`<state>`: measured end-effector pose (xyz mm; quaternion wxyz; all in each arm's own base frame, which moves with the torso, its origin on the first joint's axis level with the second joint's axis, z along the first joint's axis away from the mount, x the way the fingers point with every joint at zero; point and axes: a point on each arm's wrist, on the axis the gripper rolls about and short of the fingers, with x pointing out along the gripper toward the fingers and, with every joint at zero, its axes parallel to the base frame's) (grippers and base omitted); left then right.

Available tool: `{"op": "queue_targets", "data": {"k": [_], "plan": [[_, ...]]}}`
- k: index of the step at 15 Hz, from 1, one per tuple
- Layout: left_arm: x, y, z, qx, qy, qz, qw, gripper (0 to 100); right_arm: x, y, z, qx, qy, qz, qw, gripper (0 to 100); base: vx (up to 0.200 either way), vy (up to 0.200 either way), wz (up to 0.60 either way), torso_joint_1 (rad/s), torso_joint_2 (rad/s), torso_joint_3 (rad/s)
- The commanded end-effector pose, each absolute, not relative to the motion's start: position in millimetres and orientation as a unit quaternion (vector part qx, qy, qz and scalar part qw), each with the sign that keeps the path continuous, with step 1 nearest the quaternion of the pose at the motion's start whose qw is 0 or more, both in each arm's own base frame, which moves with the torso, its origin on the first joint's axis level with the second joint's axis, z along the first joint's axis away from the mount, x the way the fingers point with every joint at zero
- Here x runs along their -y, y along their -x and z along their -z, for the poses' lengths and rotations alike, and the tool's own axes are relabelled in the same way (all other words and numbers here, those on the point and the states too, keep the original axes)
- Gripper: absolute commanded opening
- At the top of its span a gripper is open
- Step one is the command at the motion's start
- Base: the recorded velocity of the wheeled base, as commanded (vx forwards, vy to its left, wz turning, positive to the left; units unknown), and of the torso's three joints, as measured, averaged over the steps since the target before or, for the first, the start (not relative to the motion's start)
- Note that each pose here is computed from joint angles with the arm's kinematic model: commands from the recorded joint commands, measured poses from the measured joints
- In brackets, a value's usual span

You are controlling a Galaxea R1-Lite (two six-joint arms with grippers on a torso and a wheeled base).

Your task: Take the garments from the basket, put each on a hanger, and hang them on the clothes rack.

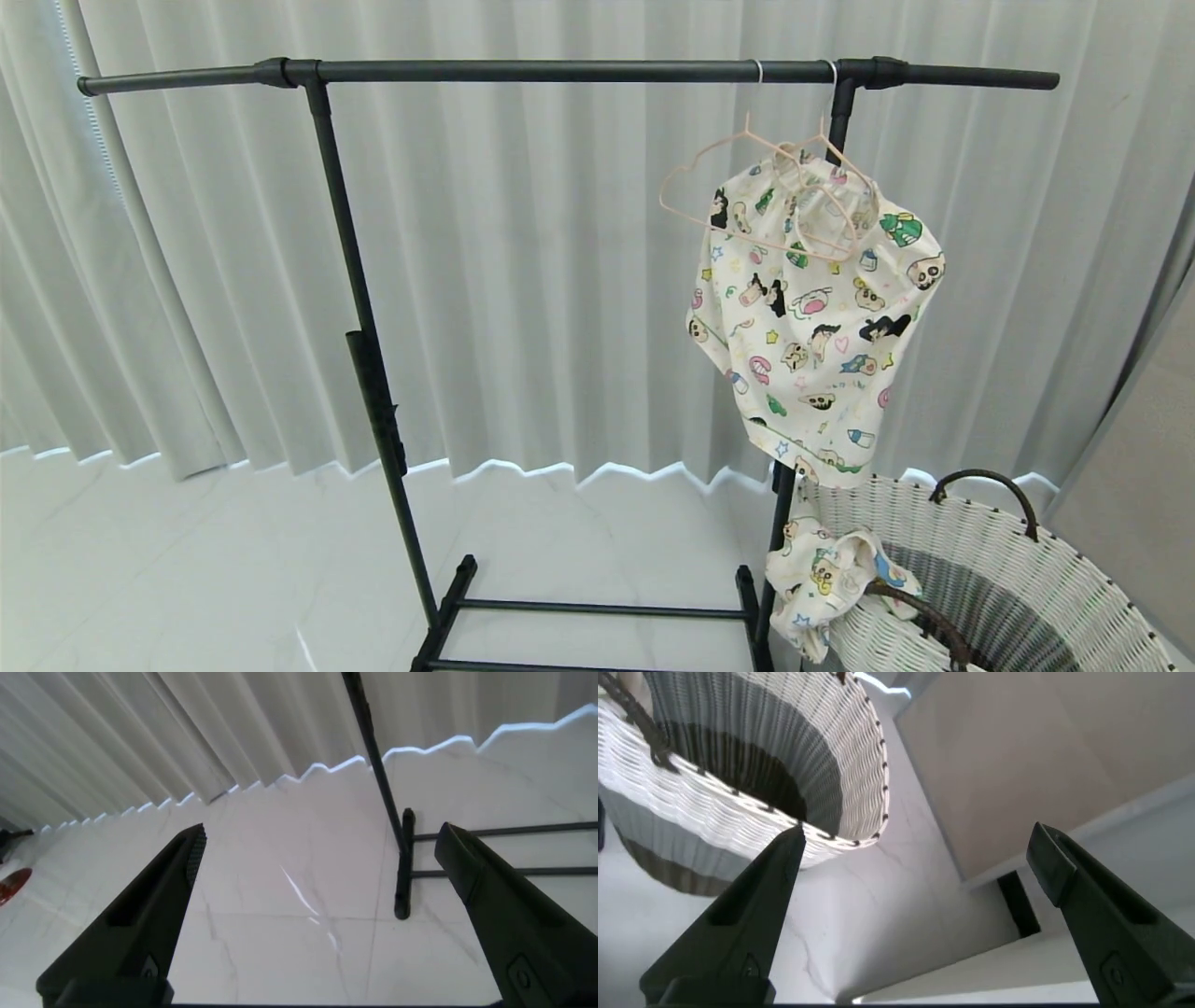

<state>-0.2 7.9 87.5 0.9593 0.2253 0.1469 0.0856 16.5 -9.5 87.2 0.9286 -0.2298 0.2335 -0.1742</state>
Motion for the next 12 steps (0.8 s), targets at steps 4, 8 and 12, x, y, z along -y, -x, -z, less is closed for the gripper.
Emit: {"op": "queue_targets", "data": {"k": [4,8,12], "plan": [[-7.1,-6.1,-87.3,-0.18,-0.23,-0.079,0.953,100,9.2,-15.1,-86.2,-0.225,0.212,0.175,0.935,100,0.1,0.0,0.0,-0.014,0.05,0.04],[-6.8,-8.1,-87.2,-0.191,-0.232,-0.075,0.951,100,9.0,-14.6,-86.2,-0.22,0.194,0.176,0.94,100,0.2,0.0,0.0,-0.001,0.01,0.016],[-6.1,-12.9,-86.6,-0.216,-0.237,-0.066,0.945,100,9.1,-15.7,-85.7,-0.223,0.173,0.178,0.943,100,0.1,0.0,0.0,0.001,0.0,0.002]]}}
